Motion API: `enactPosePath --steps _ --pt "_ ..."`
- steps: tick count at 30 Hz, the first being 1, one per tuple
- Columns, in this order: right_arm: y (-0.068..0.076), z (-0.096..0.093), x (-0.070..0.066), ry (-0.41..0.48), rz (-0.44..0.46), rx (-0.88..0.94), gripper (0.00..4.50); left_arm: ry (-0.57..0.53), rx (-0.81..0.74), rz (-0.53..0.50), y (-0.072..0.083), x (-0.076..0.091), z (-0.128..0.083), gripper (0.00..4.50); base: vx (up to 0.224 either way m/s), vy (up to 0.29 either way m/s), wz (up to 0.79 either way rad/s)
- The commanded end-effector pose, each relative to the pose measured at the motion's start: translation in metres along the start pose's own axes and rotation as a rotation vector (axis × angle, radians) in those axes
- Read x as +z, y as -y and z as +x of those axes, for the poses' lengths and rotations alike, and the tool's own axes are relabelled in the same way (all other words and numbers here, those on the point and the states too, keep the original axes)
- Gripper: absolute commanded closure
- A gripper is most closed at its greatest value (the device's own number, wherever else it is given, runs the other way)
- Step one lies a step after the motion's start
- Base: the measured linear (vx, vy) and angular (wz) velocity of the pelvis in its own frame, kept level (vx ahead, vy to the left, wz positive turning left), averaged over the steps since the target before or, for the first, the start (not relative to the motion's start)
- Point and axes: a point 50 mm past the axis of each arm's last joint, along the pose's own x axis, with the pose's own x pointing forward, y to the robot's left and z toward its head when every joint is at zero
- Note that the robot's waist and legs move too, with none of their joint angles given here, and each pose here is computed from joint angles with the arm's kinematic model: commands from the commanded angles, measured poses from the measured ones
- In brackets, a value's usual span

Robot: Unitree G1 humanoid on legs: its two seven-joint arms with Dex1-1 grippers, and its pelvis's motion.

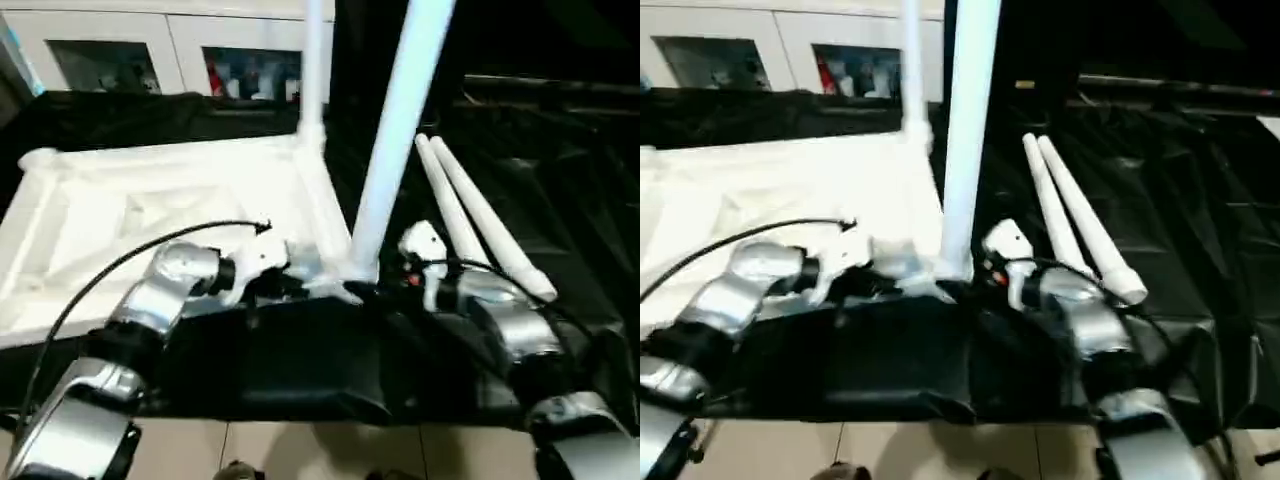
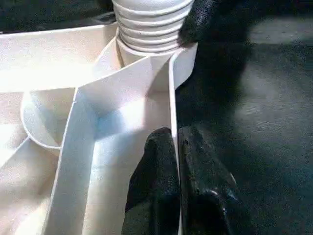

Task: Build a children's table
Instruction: Rotate leg to tighten

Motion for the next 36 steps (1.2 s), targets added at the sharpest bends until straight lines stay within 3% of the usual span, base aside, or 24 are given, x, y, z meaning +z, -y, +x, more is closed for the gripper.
enactPosePath --steps 1,5,11,17,21,24,29,32,35,36 --pt "0.003 -0.004 0.005 0.014 -0.003 -0.002 0.62 0.057 -0.047 0.013 0.004 0.006 0.003 4.5 0.0 0.0 0.0" --pt "0.001 -0.002 0.007 0.026 0.01 0.028 0.62 0.051 -0.049 0.01 0.004 0.005 0.001 4.5 0.0 0.0 0.0" --pt "-0.002 -0.001 0.008 0.028 0.015 0.059 1.13 0.048 -0.049 0.008 0.004 0.005 0.0 4.5 0.0 0.0 0.0" --pt "-0.007 -0.001 0.001 0.022 0.04 0.075 1.61 0.046 -0.046 0.006 0.004 0.004 0.0 4.5 0.0 0.0 0.0" --pt "-0.006 0.002 -0.006 0.018 0.072 0.004 1.69 0.043 0.002 0.003 0.001 0.005 0.004 4.5 0.0 0.0 0.0" --pt "0.002 0.012 -0.02 0.004 0.167 -0.258 1.72 0.014 0.185 -0.03 -0.014 0.009 0.016 4.5 0.0 0.0 0.0" --pt "0.01 0.028 -0.03 -0.021 0.312 -0.623 1.73 -0.005 0.346 -0.096 -0.026 0.02 0.037 4.5 0.0 0.0 0.0" --pt "0.0 0.054 -0.025 -0.037 0.352 -0.665 1.73 0.029 0.401 -0.141 -0.029 0.038 0.059 4.5 0.0 0.0 0.0" --pt "-0.008 0.07 -0.012 0.005 0.311 -0.593 1.73 0.039 0.385 -0.116 -0.028 0.045 0.067 4.5 0.0 0.0 0.0" --pt "-0.009 0.072 -0.009 0.028 0.299 -0.572 1.38 0.044 0.38 -0.107 -0.028 0.047 0.068 4.5 0.0 0.0 0.0"
